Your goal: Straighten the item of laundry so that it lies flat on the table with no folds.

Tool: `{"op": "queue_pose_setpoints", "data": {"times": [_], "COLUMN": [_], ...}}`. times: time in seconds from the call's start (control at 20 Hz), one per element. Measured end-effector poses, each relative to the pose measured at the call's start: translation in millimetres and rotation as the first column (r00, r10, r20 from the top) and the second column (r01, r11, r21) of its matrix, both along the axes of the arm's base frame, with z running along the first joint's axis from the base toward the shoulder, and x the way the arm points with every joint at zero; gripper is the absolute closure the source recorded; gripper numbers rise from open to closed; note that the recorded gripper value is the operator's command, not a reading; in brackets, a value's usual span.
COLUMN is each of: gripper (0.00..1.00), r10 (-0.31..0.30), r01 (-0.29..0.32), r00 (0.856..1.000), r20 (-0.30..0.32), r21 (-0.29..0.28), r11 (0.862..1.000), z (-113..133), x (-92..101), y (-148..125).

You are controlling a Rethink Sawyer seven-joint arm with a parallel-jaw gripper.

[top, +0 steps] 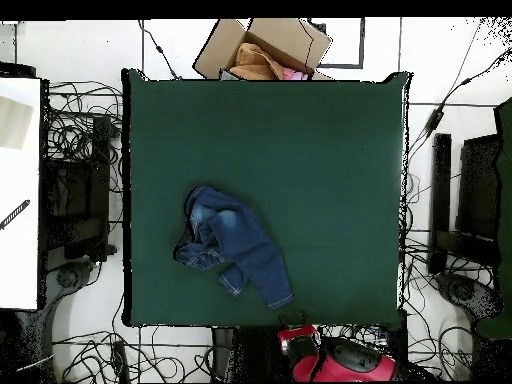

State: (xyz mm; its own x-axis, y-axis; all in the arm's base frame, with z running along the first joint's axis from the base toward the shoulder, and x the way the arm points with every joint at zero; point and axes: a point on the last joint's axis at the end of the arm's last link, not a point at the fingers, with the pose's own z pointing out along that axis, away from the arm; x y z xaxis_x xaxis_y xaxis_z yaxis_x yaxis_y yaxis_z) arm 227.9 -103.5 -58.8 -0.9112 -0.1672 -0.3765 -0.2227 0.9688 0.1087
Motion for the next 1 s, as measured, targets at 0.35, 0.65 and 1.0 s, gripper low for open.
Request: {"op": "queue_pose_setpoints", "data": {"times": [0.35,0.65,1.0], "gripper": [0.00,0.00,0.00], "r10": [0.018,0.027,0.051], "r01": [-0.018,-0.027,-0.051], "r00": [1.000,1.000,0.999], "r20": [-0.005,-0.007,-0.012], "r21": [-0.024,-0.031,-0.049], "r11": [1.000,0.999,0.998], "z": [0.0,-0.1,0.1], "x": [1.4,2.1,3.7], "y": [2.4,3.2,4.9]}}
